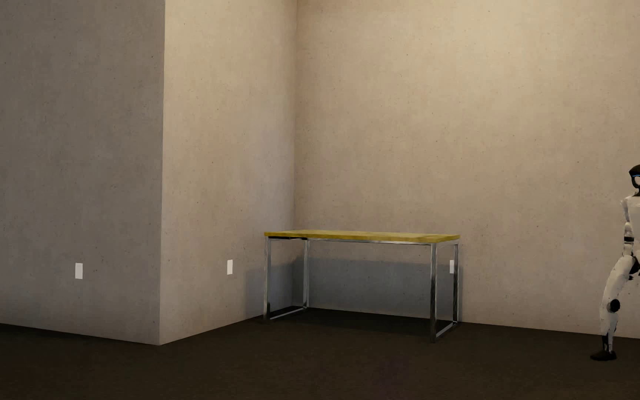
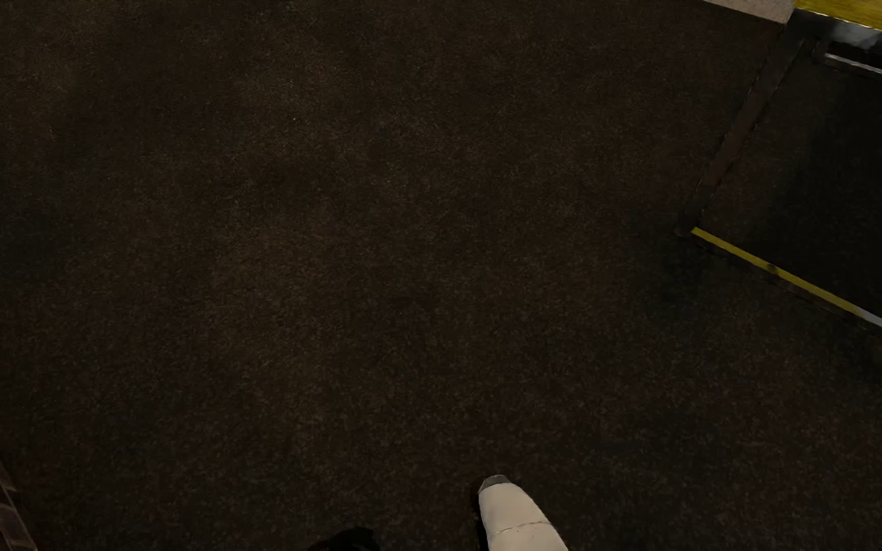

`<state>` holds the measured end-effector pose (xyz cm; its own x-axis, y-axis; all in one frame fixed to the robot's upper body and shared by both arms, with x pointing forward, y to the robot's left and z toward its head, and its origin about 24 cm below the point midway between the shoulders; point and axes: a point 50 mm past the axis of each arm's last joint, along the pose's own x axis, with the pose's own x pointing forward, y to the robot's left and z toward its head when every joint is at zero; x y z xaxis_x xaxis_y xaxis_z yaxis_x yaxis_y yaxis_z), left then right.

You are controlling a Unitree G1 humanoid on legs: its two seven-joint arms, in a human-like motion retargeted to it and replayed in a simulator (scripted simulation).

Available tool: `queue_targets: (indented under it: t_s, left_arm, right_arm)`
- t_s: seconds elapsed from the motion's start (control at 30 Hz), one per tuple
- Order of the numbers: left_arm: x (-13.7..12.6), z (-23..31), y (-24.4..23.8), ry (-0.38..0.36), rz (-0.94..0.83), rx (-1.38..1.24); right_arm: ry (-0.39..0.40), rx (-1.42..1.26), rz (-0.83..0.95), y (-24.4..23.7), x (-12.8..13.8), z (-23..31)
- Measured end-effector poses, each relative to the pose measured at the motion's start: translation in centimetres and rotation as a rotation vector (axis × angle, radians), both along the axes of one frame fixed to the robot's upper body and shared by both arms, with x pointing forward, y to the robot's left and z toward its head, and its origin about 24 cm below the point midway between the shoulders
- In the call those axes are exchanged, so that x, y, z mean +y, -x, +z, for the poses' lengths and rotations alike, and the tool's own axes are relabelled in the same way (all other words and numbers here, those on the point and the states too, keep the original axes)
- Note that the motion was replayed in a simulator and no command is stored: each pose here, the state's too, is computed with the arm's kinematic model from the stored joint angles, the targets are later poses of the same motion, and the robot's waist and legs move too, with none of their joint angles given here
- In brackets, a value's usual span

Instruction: Avoid the corner

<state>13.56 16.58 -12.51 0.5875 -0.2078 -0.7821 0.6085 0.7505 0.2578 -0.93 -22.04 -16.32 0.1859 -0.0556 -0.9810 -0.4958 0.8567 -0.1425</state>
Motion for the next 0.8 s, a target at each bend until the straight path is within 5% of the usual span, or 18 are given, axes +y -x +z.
queue_targets:
  t_s: [0.2, 0.57, 0.8]
  left_arm:
    - [2.1, -3.3, 7.3, -0.110, 0.037, 0.272]
    - [3.6, -3.5, 12.6, -0.134, 0.099, 0.392]
    - [3.9, -3.8, 11.9, -0.148, 0.136, 0.397]
  right_arm:
    - [0.020, 0.031, -0.026, 0.6, -0.4, -0.2]
    - [-0.072, -0.405, 0.028, -11.8, 0.9, 3.0]
    - [-0.039, -0.190, -0.038, -5.2, 0.5, 0.9]
